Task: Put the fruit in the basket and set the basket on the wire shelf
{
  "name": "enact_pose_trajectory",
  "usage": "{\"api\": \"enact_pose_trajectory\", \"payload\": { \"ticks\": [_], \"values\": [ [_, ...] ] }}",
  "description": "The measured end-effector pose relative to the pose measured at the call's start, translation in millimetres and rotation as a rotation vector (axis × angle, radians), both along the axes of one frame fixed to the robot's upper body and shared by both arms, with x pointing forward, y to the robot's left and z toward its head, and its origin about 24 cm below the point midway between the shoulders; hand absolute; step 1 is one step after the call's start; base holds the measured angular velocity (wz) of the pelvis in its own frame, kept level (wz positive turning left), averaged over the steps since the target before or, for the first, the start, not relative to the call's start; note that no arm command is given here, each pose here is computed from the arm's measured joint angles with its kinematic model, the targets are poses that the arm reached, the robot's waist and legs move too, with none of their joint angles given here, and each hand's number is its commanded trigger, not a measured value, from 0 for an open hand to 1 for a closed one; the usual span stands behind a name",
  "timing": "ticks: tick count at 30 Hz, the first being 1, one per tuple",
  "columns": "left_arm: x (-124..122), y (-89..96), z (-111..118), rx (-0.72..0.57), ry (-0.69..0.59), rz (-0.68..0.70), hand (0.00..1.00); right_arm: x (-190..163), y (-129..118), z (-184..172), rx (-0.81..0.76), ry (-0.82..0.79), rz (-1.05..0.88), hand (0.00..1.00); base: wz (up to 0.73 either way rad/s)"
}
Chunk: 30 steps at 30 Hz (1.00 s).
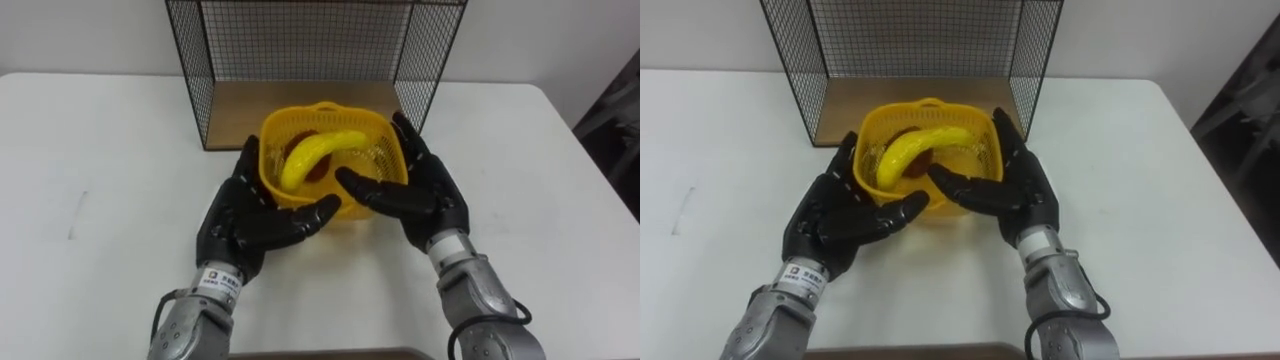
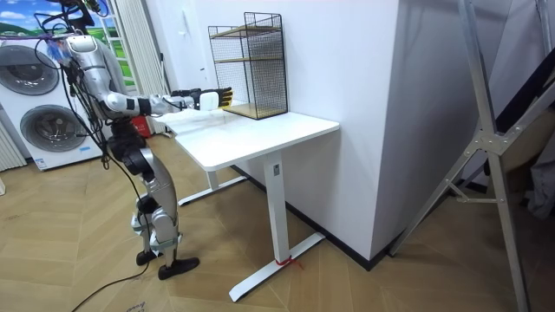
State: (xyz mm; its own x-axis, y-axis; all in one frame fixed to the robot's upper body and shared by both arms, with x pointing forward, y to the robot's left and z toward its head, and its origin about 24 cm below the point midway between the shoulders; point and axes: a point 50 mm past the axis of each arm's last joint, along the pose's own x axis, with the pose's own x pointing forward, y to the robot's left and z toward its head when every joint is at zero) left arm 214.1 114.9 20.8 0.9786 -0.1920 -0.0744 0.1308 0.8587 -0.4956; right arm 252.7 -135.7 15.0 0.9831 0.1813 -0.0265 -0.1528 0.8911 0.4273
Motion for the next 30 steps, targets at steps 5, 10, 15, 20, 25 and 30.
{"api": "enact_pose_trajectory", "payload": {
  "ticks": [5,10,15,20,25,30],
  "values": [
    [3,4.0,20,-0.022,-0.085,0.019,0.00,1,2,13,-0.014,-0.064,0.005,0.00,0.00],
    [3,3.0,27,-0.031,-0.113,0.015,0.00,2,2,18,-0.006,-0.093,-0.002,0.00,0.00],
    [3,2.8,27,-0.032,-0.114,0.014,0.00,2,2,20,-0.002,-0.099,-0.004,0.00,0.00],
    [3,2.0,30,-0.036,-0.124,0.012,0.00,2,6,31,0.023,-0.149,-0.011,0.00,0.00],
    [3,3.0,38,-0.052,-0.171,0.025,0.00,2,7,36,0.032,-0.177,-0.015,0.00,-0.01],
    [3,5.1,41,-0.064,-0.197,0.044,0.00,1,10,35,0.045,-0.176,-0.013,0.00,-0.07]
  ]
}}
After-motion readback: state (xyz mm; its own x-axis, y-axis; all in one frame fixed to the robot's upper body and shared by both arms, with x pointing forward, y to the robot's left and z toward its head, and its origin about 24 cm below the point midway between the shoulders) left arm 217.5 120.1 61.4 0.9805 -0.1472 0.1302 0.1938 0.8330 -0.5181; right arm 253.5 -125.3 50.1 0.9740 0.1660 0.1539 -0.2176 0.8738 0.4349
